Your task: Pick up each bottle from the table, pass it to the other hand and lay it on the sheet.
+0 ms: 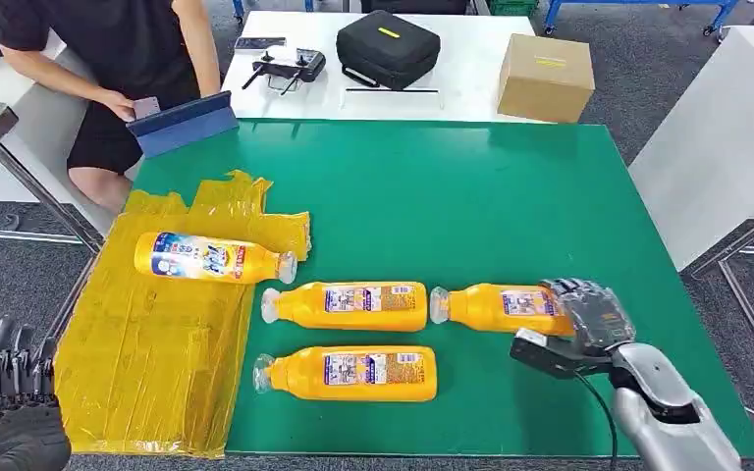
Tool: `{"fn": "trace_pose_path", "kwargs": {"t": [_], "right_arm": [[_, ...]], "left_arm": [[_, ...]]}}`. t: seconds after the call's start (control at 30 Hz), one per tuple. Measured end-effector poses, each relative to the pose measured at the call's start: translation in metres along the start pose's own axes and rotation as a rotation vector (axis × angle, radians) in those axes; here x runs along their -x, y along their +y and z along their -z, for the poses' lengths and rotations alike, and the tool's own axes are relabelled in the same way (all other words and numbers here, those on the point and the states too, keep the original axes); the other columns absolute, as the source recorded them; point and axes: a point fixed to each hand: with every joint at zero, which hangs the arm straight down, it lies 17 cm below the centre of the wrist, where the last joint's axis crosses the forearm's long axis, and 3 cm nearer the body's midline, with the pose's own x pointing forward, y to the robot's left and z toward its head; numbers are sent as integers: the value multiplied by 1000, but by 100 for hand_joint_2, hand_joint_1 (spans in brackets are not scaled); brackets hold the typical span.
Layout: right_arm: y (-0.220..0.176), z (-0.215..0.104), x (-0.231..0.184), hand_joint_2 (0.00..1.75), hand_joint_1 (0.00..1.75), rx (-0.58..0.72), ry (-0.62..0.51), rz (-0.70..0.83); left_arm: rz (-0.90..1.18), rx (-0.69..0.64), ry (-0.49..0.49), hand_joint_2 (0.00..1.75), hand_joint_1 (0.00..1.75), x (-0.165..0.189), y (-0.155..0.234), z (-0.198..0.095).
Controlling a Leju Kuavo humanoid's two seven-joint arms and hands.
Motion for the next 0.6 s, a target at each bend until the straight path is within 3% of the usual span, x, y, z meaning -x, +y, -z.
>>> {"fn": "trace_pose_path", "kwargs": {"t": [0.13,0.27,0.6], "right_arm": [[-53,-25,12,175,175,91,-43,32],[-105,-29,16,175,175,177,-83,27],[-149,-33,11,175,175,257,-103,6]], "left_arm": [[2,-13,-9,0,0,-1,2,0],[-2,-27,-18,0,0,-3,4,-1],[-11,-30,-33,0,0,-5,3,3]]}}
